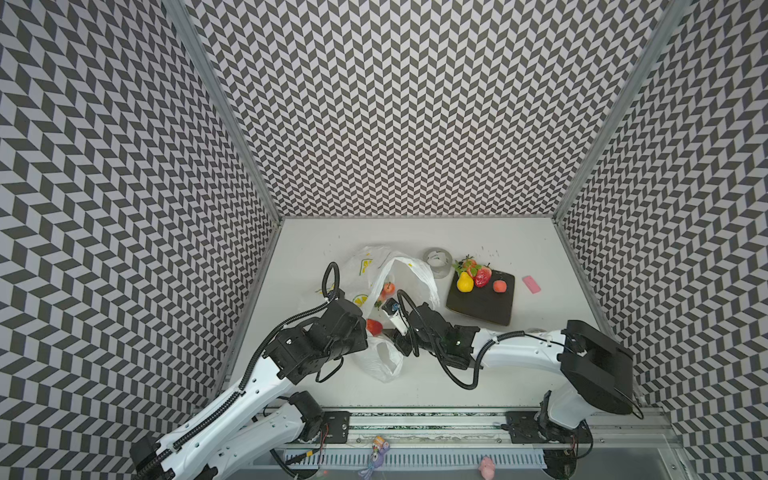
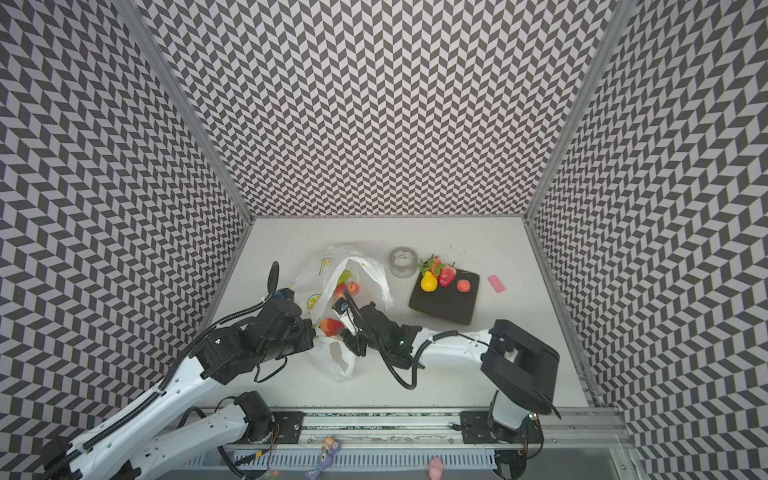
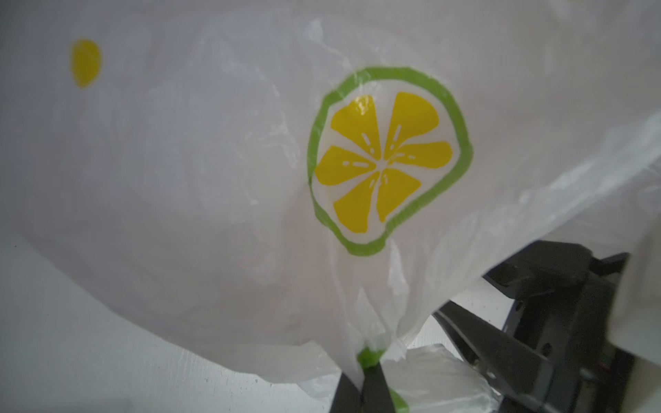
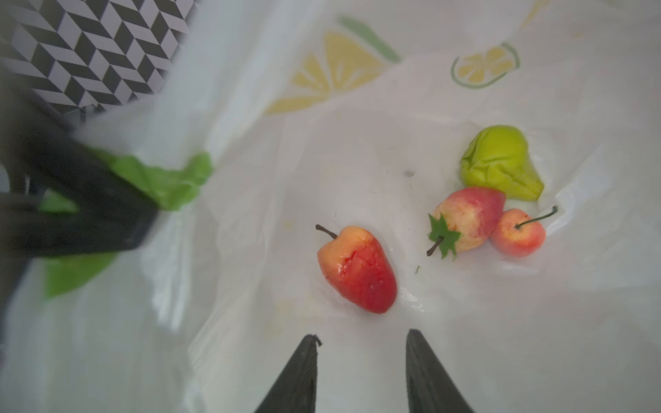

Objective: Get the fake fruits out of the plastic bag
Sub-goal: 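Move the open right gripper back down into the bag mouth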

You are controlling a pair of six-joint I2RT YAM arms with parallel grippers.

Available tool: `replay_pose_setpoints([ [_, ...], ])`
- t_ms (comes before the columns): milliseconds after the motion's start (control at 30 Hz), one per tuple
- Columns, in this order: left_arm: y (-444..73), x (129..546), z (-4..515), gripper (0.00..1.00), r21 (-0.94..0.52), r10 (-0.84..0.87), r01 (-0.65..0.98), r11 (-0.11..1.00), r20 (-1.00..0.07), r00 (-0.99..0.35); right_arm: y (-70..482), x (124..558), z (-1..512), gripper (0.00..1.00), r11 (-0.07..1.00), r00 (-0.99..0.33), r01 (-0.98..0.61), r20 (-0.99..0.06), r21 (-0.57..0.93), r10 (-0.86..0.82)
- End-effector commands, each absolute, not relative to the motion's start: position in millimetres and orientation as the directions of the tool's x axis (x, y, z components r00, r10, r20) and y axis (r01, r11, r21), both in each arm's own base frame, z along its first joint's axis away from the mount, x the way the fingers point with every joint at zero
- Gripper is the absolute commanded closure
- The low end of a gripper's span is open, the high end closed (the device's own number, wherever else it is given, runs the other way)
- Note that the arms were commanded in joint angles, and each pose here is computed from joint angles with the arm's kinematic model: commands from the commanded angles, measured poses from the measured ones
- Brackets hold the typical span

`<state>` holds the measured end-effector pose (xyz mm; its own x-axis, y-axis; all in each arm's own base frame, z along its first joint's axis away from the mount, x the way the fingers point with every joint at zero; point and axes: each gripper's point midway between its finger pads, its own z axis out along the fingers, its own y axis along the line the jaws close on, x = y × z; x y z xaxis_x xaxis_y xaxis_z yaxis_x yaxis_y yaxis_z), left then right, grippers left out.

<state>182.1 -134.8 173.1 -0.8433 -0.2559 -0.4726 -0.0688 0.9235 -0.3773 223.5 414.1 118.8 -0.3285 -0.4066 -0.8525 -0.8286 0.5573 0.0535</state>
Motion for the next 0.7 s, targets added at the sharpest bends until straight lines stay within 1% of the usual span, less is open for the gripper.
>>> replay_pose_setpoints([
  [0, -124.5, 176.0, 168.1, 1.0, -0.346, -0.261, -0.1, 0.933, -0.457, -0.85, 429.3, 225.2, 120.2, 0.53, 0.575, -0.401, -0.804, -0.851, 0.15, -0.34],
  [200, -116.8, 170.4, 163.7, 1.0, -0.322, -0.273, -0.134, 0.937, -0.437, -0.857, 440.9, 228.5, 101.2, 0.45, 0.579, -0.445, -0.799, -0.807, 0.163, -0.388],
  [433, -114.4, 167.4, 160.9, 1.0, -0.317, -0.28, -0.148, 0.937, -0.426, -0.86, 451.7, 242.3, 88.3, 0.42, 0.605, -0.496, -0.77, -0.787, 0.202, -0.368],
  [533, -115.8, 166.8, 161.3, 1.0, -0.327, -0.28, -0.143, 0.934, -0.422, -0.862, 458.8, 247.0, 87.7, 0.42, 0.588, -0.475, -0.783, -0.804, 0.201, -0.358],
  [667, -118.1, 166.2, 161.0, 1.0, -0.335, -0.274, -0.133, 0.933, -0.419, -0.866, 470.4, 247.5, 90.5, 0.41, 0.525, -0.385, -0.838, -0.844, 0.15, -0.374],
])
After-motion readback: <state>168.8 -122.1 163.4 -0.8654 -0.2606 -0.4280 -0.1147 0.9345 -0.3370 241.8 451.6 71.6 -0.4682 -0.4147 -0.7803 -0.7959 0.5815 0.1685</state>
